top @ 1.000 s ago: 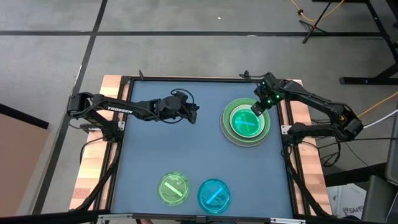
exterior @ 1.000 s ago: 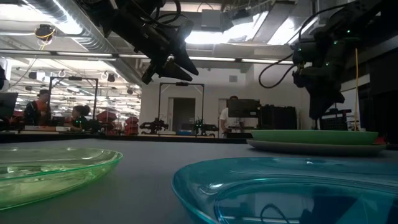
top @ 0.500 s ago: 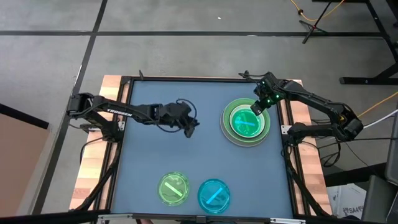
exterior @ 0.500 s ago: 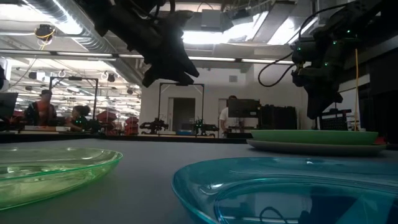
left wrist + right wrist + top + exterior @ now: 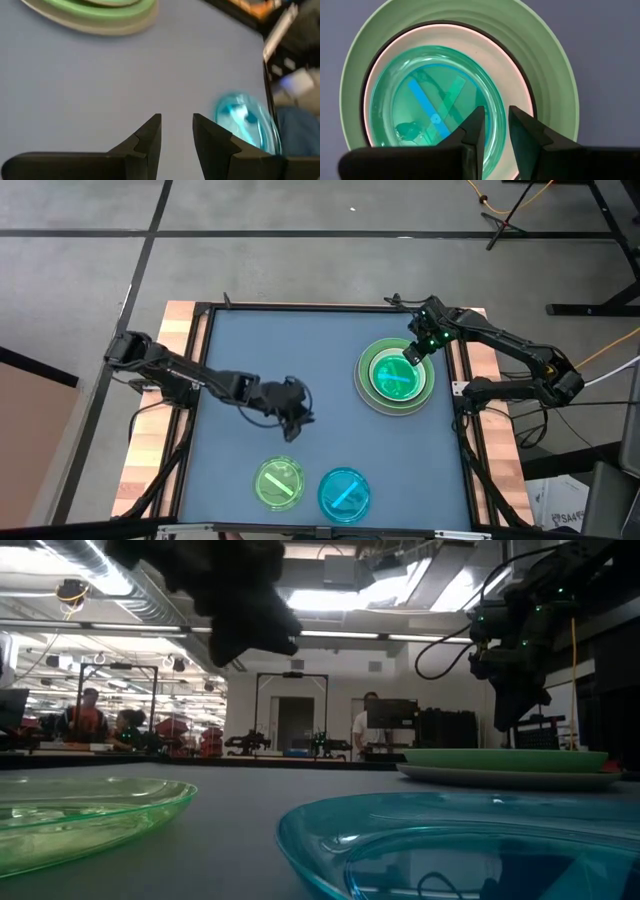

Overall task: Stack plastic plates
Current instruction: Stack the small light green plate on the small light blue plate

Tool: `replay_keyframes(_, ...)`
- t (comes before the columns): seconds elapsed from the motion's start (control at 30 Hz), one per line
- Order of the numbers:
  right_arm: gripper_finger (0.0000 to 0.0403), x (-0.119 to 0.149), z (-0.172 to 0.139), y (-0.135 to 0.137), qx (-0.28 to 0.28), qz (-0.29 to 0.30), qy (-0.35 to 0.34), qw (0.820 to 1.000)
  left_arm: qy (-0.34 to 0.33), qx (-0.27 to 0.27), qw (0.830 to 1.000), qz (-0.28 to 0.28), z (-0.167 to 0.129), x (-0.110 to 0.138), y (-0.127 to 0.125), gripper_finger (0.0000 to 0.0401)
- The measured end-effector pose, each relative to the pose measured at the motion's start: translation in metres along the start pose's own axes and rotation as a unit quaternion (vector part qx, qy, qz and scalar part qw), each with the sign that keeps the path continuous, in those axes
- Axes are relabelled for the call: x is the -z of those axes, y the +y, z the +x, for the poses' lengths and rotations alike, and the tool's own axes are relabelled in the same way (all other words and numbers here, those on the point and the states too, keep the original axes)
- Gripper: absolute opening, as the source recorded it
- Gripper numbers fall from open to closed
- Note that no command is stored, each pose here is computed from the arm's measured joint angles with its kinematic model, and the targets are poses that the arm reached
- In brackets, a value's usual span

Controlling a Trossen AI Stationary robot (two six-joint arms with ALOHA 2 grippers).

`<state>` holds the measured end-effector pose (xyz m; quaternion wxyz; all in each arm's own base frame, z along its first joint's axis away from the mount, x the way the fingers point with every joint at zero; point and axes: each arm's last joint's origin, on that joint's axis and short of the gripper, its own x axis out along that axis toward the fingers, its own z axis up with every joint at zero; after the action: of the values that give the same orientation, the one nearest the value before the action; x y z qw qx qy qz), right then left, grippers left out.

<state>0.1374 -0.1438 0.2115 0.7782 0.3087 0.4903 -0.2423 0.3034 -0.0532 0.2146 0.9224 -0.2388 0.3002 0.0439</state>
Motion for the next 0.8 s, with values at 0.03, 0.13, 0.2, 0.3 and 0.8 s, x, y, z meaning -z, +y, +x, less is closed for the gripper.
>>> replay_keyframes(0.03, 0.0076, 0.000, 0.000, 0.000, 0.000, 0.000, 0.000, 1.000, 0.011, 0.002, 1.000, 0.006, -0.001, 0.005, -0.004, 0.0105)
replay_keyframes(0.13, 0.0076, 0.000, 0.000, 0.000, 0.000, 0.000, 0.000, 1.000, 0.049, 0.006, 0.998, 0.030, -0.003, 0.021, -0.017, 0.0105)
replay_keyframes(0.2, 0.0076, 0.000, 0.000, 0.000, 0.000, 0.000, 0.000, 1.000, 0.080, 0.005, 0.996, 0.041, -0.006, 0.033, -0.024, 0.0105)
replay_keyframes(0.3, 0.0076, 0.000, 0.000, 0.000, 0.000, 0.001, 0.001, 1.000, 0.121, -0.006, 0.992, 0.039, -0.011, 0.050, -0.032, 0.0105)
replay_keyframes(0.8, 0.0076, 0.000, 0.000, 0.000, 0.000, 0.001, 0.001, 1.000, 0.204, -0.072, 0.976, 0.019, -0.034, 0.099, -0.053, 0.0105)
